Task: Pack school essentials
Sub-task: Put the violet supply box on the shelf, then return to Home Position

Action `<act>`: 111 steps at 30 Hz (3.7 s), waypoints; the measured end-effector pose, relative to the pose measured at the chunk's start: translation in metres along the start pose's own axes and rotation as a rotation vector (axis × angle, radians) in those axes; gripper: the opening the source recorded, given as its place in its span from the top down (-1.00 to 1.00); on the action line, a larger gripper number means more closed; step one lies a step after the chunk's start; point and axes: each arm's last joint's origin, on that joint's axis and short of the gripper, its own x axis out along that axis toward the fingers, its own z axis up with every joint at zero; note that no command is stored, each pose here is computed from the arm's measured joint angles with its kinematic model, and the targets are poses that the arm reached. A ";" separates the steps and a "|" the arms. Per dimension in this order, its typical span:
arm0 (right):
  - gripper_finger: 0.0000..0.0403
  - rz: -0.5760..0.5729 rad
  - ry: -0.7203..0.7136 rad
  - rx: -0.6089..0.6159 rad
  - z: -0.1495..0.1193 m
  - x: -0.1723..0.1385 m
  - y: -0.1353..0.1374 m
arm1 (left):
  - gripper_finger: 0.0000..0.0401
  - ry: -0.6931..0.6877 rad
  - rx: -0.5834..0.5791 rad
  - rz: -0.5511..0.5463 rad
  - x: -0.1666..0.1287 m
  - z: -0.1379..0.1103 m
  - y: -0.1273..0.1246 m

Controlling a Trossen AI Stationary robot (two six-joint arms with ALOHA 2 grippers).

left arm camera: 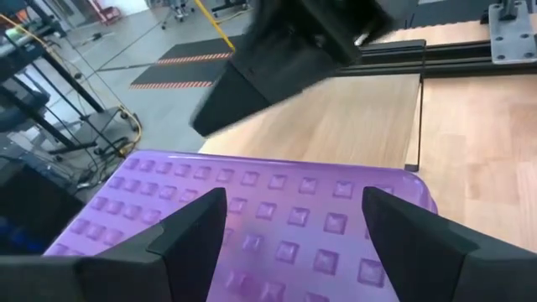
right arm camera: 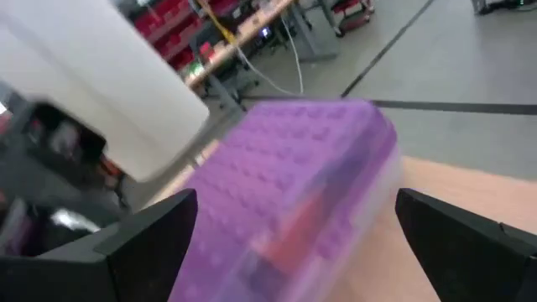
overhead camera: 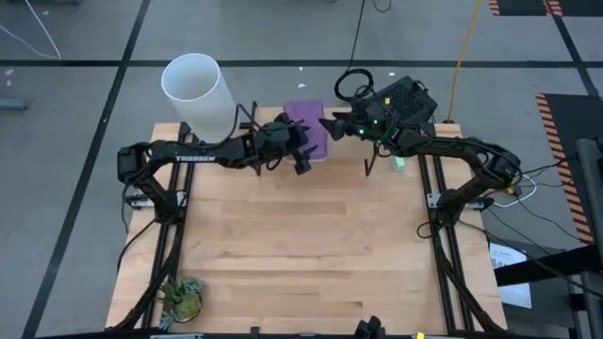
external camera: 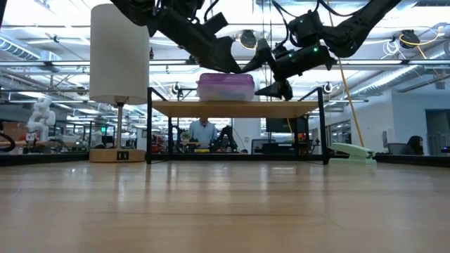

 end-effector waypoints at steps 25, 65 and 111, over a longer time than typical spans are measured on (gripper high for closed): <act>-0.93 0.474 0.151 -0.357 -0.045 -0.054 0.095 | -0.41 -0.080 -0.007 0.000 -0.059 0.030 -0.008; 0.98 0.586 -0.003 -0.620 -0.129 -0.173 0.067 | 0.56 -0.465 -0.336 -0.361 -0.152 -0.097 -0.065; 1.00 0.584 -0.008 -0.549 -0.146 -0.226 0.000 | 0.96 -0.549 -0.344 -0.365 -0.180 -0.186 -0.030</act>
